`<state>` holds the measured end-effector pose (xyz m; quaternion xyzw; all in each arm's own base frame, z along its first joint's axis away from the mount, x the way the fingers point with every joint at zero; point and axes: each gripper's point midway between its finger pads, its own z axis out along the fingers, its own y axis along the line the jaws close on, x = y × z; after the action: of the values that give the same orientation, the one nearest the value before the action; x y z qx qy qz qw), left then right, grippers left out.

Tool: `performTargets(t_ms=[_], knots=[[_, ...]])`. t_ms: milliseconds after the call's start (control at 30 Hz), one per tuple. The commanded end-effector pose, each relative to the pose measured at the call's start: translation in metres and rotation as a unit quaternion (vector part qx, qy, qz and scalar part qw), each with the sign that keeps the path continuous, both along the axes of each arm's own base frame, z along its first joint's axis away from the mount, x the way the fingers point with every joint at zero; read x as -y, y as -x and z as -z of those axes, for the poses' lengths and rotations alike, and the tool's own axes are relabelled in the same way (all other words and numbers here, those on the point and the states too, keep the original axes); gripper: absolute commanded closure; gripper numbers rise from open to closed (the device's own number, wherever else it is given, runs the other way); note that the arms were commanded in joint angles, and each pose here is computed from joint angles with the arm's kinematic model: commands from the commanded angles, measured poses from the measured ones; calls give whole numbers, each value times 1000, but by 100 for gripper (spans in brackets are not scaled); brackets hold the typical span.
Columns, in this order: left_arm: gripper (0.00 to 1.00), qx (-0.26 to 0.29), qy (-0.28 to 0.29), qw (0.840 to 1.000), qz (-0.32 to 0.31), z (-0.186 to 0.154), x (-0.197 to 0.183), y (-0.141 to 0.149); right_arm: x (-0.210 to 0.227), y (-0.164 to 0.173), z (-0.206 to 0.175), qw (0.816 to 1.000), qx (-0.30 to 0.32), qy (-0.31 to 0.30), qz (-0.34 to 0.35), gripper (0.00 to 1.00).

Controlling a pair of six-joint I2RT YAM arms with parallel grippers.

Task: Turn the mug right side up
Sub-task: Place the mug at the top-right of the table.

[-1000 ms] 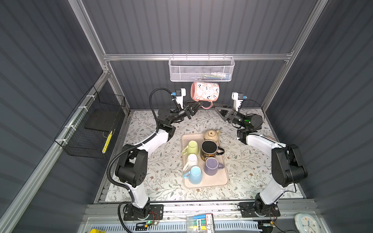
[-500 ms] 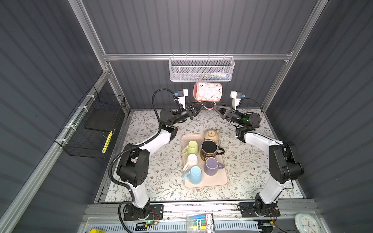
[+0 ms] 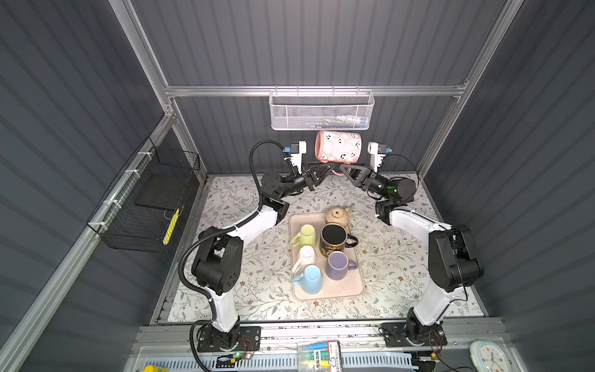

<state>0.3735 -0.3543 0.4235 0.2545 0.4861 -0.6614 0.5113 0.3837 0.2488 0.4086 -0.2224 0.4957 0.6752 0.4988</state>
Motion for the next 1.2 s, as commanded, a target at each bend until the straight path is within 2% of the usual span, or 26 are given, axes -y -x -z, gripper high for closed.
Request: performTargets(t_ms=[0, 300, 500, 567, 600, 700, 767, 900, 1000, 1033, 1167], knots=[[100, 78, 54, 996, -2, -48, -9, 21, 1, 8, -14, 1000, 29, -9, -1, 64], [100, 60, 60, 996, 8, -38, -8, 18, 2, 11, -13, 1000, 29, -10, 5, 100], [100, 55, 61, 997, 6, -36, -8, 17, 3, 7, -9, 1000, 19, -10, 13, 100], [100, 34, 46, 998, 3, -19, -6, 12, 4, 6, -5, 1000, 16, -6, 22, 100], [96, 32, 43, 999, 2, -18, -5, 11, 5, 7, -3, 1000, 16, -4, 27, 100], [60, 30, 33, 999, 2, -13, -4, 11, 7, 7, -1, 999, 16, 1, 35, 100], [42, 31, 27, 999, -4, -9, -4, 12, 10, 7, 0, 999, 14, 2, 42, 100], [17, 34, 10, 999, -16, -1, -6, 12, 20, 5, 4, 999, 6, 0, 54, 100], [9, 36, -6, 999, -31, 5, -10, 14, 31, 2, 9, 998, -6, 3, 61, 100], [1, 36, -13, 999, -36, 8, -11, 14, 34, 2, 11, 998, -9, 7, 64, 100], [0, 33, -47, 997, -58, 25, -15, 14, 39, 5, 21, 997, -15, 31, 74, 100]])
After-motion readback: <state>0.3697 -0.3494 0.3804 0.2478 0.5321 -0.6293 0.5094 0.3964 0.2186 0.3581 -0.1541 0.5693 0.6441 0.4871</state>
